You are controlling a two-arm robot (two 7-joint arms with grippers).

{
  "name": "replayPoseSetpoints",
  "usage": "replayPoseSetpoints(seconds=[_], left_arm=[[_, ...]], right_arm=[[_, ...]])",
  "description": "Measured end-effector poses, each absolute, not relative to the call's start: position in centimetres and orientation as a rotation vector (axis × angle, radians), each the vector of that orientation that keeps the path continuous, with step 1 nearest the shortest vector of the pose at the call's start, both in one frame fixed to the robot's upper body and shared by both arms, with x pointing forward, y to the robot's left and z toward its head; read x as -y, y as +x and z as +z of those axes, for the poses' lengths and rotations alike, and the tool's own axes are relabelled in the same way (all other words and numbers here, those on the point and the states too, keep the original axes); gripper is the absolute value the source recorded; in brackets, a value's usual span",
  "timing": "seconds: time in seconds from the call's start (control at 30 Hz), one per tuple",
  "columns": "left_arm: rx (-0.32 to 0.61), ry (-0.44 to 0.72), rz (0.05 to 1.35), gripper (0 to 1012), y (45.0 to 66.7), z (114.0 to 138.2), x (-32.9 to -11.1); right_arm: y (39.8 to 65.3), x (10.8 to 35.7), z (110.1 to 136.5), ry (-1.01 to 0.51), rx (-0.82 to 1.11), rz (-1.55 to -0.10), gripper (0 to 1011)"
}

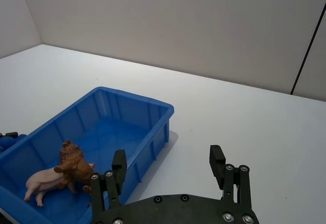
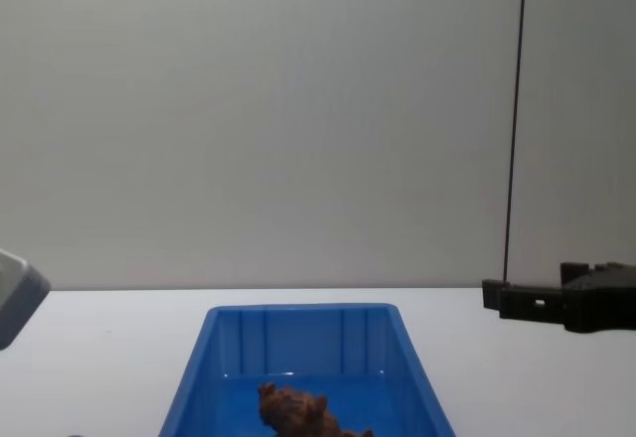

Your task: Pick up the two dolls from the table and place them into the box.

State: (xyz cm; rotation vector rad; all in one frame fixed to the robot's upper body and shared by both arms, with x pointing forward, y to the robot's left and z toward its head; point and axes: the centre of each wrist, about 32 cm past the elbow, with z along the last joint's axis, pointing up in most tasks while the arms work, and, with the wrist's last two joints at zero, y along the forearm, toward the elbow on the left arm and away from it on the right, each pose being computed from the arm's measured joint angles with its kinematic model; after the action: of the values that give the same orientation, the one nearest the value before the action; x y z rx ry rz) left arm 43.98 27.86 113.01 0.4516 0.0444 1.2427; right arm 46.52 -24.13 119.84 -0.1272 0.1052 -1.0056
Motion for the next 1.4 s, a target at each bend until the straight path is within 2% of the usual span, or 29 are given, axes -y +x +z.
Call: replayPoseSetpoints(seconds=[0.17,0.37,0.6,0.8,1.03,1.13,1.17,1.23,1.27,1.4], left_arm=[[-0.041,0.457,1.236,547,44.4,113.2,-28.0],[-0.007,0.459,1.234,508,45.1,114.1,-28.2],[0.074,0.438,1.224,465,46.3,116.2,-28.1],[0.163,0.405,1.182,423,47.8,118.3,-27.2],[0.214,0.372,1.123,387,49.3,119.5,-25.8],[0.236,0.353,1.081,474,50.1,119.8,-24.8],[0.239,0.35,1.073,474,50.2,119.9,-24.6],[0.243,0.344,1.058,583,50.5,120.0,-24.3],[0.248,0.338,1.045,583,50.8,120.1,-24.0],[0.257,0.324,1.015,727,51.4,120.2,-23.3]], right_arm=[[46.5,24.1,119.8,-0.127,-0.105,-1.006,1001],[46.5,24.1,119.8,-0.127,-0.105,-1.006,1001],[46.5,24.1,119.8,-0.127,-0.105,-1.006,1001],[46.5,24.1,119.8,-0.127,-0.105,-1.006,1001],[46.5,24.1,119.8,-0.127,-0.105,-1.006,1001],[46.5,24.1,119.8,-0.127,-0.105,-1.006,1001],[46.5,24.1,119.8,-0.127,-0.105,-1.006,1001],[46.5,24.1,119.8,-0.127,-0.105,-1.006,1001],[46.5,24.1,119.8,-0.127,-0.105,-1.006,1001],[46.5,24.1,119.8,-0.127,-0.105,-1.006,1001]])
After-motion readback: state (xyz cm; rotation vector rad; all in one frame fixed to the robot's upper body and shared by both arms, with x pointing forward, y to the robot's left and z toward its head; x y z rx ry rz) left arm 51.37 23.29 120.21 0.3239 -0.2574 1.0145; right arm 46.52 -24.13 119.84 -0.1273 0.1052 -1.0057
